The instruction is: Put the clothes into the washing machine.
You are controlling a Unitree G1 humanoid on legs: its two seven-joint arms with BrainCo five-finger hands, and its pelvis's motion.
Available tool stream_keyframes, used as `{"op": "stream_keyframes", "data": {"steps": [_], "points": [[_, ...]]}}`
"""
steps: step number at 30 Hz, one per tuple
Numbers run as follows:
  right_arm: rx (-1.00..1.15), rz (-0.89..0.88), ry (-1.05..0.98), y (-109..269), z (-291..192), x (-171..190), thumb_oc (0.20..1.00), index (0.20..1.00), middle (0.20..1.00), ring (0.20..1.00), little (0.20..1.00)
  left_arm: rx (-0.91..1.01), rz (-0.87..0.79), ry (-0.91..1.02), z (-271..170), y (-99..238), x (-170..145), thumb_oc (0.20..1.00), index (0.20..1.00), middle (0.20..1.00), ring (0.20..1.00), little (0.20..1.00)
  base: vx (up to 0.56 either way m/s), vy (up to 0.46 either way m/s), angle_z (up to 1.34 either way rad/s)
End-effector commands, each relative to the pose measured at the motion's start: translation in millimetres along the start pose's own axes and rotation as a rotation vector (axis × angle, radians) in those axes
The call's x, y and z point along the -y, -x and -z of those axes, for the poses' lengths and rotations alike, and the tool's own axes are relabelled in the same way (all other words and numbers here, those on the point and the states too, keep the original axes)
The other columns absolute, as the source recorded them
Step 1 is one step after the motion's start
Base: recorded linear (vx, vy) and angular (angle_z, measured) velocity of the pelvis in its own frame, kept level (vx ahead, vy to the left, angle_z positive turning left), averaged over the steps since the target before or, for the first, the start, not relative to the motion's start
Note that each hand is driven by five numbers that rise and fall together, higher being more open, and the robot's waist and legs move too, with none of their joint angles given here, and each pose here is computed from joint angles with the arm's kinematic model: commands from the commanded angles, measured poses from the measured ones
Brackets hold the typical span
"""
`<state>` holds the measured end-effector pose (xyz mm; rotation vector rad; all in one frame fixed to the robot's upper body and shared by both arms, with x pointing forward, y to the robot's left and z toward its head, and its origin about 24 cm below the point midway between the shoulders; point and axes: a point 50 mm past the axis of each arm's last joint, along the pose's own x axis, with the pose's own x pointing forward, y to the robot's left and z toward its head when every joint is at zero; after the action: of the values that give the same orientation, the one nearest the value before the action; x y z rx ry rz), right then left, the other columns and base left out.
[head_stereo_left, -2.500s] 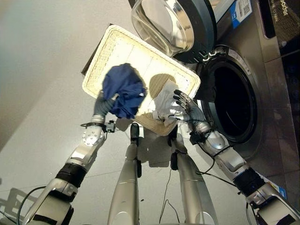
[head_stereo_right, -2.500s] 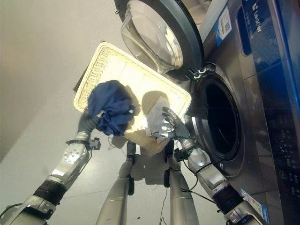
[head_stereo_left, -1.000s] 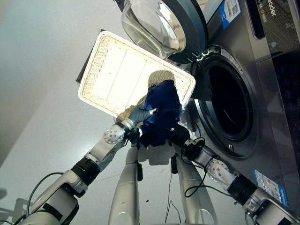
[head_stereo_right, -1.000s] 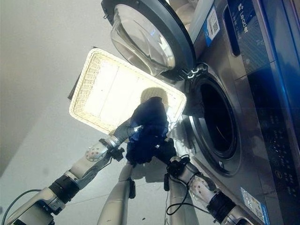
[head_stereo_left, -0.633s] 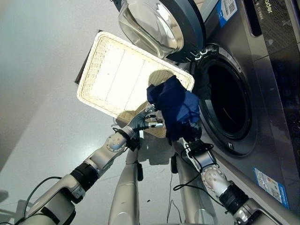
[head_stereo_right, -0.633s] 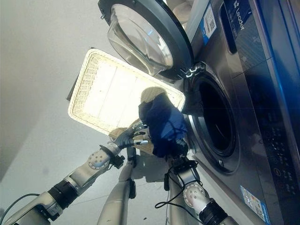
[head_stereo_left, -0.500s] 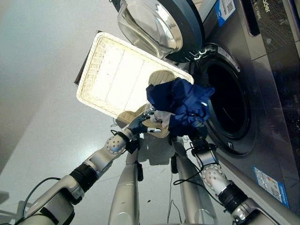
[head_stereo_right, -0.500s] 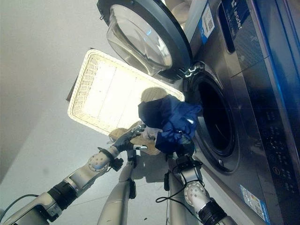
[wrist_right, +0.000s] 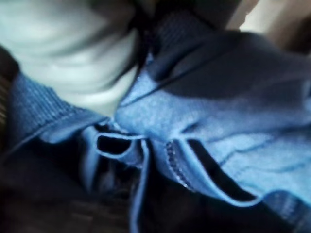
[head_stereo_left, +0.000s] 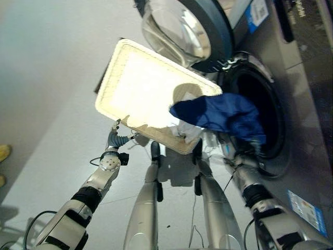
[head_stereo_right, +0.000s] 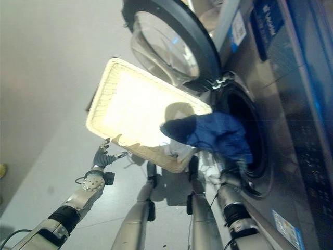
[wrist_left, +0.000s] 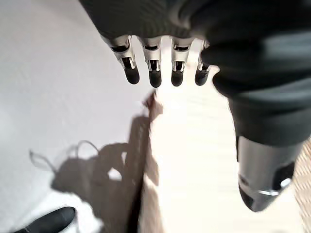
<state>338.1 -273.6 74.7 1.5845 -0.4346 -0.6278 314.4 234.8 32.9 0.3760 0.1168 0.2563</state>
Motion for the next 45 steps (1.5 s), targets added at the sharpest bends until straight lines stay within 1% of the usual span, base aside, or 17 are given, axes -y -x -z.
{"op": "stream_keyframes", "data": {"steps": [1,7,10,13,16,17,18,22,23,24,25,27,30,33,36,40,45], "points": [[0.250,-0.029,-0.106,-16.4,-48.4,-43.5,0.200,0.200,0.200,0.200,0.200,0.079,0.015,0.111,-22.3,-2.7,1.4,1.000,1.000,1.000,1.000,1.000,0.00,0.000,0.00],[0.590,-0.021,-0.287,-20.5,-114.5,-88.1,0.200,0.200,0.200,0.200,0.200,0.052,0.013,0.128,-10.8,2.3,-7.2,1.000,1.000,1.000,1.000,1.000,0.02,-0.015,0.01],[0.882,0.017,-0.495,-1.4,-160.8,-106.9,0.200,0.200,0.200,0.200,0.200,0.041,0.015,0.125,-6.3,5.6,-11.7,1.000,1.000,1.000,1.000,1.000,0.00,-0.025,0.03],[1.037,0.069,-0.618,11.1,-187.1,-118.5,0.200,0.200,0.200,0.200,0.200,0.034,0.031,0.116,-8.0,4.5,-13.3,1.000,1.000,1.000,1.000,1.000,0.01,-0.035,-0.02],[1.050,0.078,-0.624,12.3,-195.2,-123.4,0.200,0.200,0.200,0.200,0.200,0.030,0.038,0.116,-8.9,3.7,-15.3,1.000,1.000,1.000,1.000,1.000,0.00,0.000,0.00],[0.996,0.065,-0.572,7.1,-196.5,-131.0,0.796,0.796,0.796,0.796,0.796,0.029,0.045,0.122,-9.9,3.4,-13.7,1.000,1.000,1.000,1.000,1.000,0.00,0.000,0.00],[0.968,0.056,-0.552,4.7,-194.4,-132.9,1.000,1.000,1.000,1.000,1.000,0.030,0.047,0.124,-10.4,3.1,-13.3,1.000,1.000,1.000,1.000,1.000,0.00,0.000,0.00],[0.502,0.043,-0.248,-31.9,-142.3,-123.9,1.000,1.000,1.000,1.000,1.000,0.013,0.066,0.147,-11.1,0.3,-7.7,1.000,1.000,1.000,1.000,1.000,0.02,0.000,-0.01],[0.287,0.105,-0.121,-41.9,-112.0,-107.4,1.000,1.000,1.000,1.000,1.000,0.011,0.073,0.150,-12.1,-0.7,-4.4,1.000,1.000,1.000,1.000,1.000,0.00,0.000,0.00],[0.287,0.105,-0.121,-41.9,-112.0,-107.4,1.000,1.000,1.000,1.000,1.000,0.011,0.073,0.150,-12.1,-0.7,-4.4,1.000,1.000,1.000,1.000,1.000,0.00,0.000,0.00],[0.080,0.139,0.009,-47.2,-84.6,-95.1,1.000,1.000,1.000,1.000,1.000,0.010,0.075,0.156,-12.7,-1.1,-2.2,1.000,1.000,1.000,1.000,1.000,0.00,-0.031,-0.01],[-0.039,0.159,0.102,-47.9,-68.0,-78.1,1.000,1.000,1.000,1.000,1.000,0.012,0.081,0.149,-13.0,-1.6,-2.1,1.000,1.000,1.000,1.000,1.000,-0.02,-0.074,-0.02],[-0.046,0.178,0.213,-48.8,-69.0,-61.3,1.000,1.000,1.000,1.000,1.000,0.007,0.092,0.143,-8.3,0.5,1.5,1.000,1.000,1.000,1.000,1.000,0.00,-0.037,0.00],[0.311,0.179,0.280,-47.0,-86.6,-75.1,1.000,1.000,1.000,1.000,1.000,0.009,0.107,0.153,-10.5,0.1,13.7,1.000,1.000,1.000,1.000,1.000,0.00,0.000,0.00],[0.391,0.136,0.239,-45.4,-84.6,-82.7,1.000,1.000,1.000,1.000,1.000,0.009,0.123,0.162,-11.8,0.9,22.8,1.000,1.000,1.000,1.000,1.000,-0.01,0.011,0.01],[0.365,0.037,0.250,-46.0,-73.2,-95.9,1.000,1.000,1.000,1.000,1.000,0.016,0.140,0.177,-17.9,-0.4,27.5,1.000,1.000,1.000,1.000,1.000,-0.02,0.034,0.03],[0.276,-0.077,0.232,-45.0,-69.1,-76.2,1.000,1.000,1.000,1.000,1.000,-0.002,0.134,0.193,-10.8,3.2,26.0,1.000,1.000,1.000,1.000,1.000,0.00,0.028,-0.01]]}}
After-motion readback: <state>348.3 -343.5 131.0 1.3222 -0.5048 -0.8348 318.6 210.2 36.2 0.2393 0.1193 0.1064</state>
